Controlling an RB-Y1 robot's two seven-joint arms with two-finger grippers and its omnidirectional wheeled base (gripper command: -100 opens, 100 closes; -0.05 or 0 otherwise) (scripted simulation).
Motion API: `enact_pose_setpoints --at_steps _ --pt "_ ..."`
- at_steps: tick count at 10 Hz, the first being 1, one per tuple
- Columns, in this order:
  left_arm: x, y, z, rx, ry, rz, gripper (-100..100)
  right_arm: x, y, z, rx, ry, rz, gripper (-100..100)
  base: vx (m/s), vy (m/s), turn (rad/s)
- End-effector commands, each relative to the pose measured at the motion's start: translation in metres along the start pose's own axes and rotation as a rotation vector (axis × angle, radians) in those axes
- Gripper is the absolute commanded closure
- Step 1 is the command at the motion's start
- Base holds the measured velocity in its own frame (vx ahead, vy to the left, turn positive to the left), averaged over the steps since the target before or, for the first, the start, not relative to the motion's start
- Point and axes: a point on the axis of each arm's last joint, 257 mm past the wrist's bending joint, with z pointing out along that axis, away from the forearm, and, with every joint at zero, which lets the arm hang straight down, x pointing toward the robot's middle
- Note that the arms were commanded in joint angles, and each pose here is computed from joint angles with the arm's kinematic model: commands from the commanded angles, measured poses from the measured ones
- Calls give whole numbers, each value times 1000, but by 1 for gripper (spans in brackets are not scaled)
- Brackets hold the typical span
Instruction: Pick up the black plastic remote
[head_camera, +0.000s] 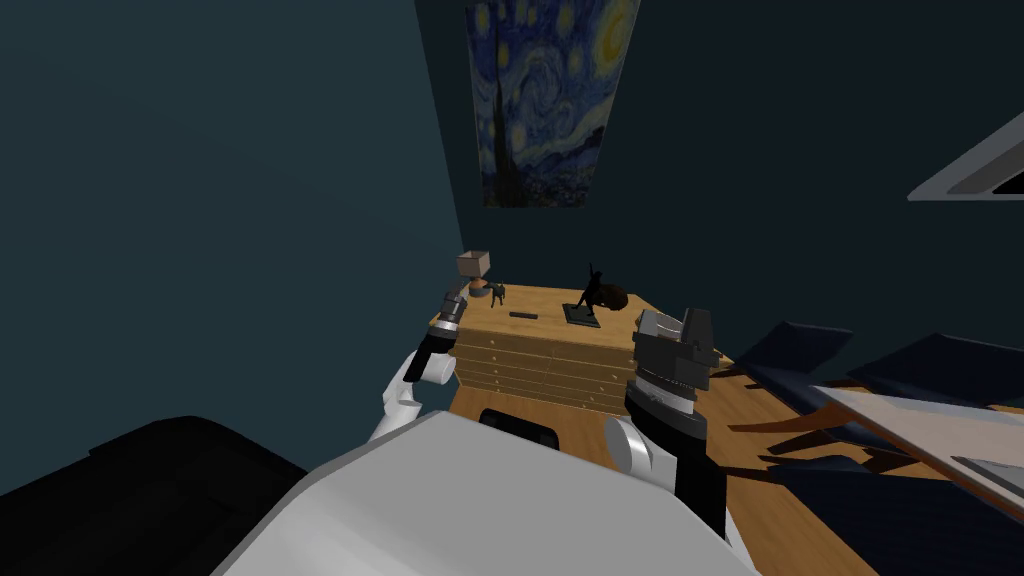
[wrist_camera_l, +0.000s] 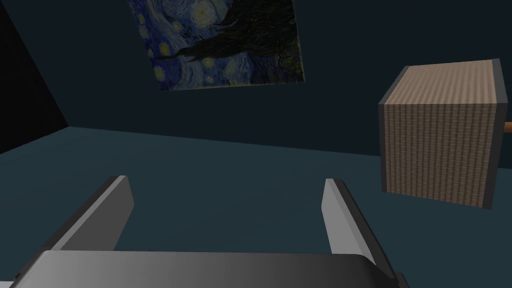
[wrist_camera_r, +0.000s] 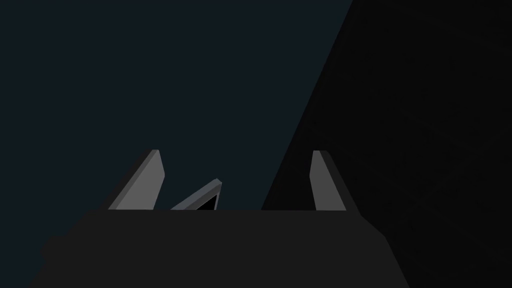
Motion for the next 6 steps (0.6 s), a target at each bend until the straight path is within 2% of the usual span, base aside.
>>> enact_pose_setpoints --at_steps 1,2,5,6 --pt "3 3 9 -8 12 -1 -100 0 0 0 0 0 0 0 -18 15 -61" --pt "7 12 19 -32 32 3 -100 0 0 0 0 0 0 0 -18 14 -124" --pt "12 17 35 -50 51 4 -100 0 0 0 0 0 0 0 -16 12 -92" --pt "14 27 42 -75 63 9 -100 0 0 0 0 0 0 0 -19 12 -154"
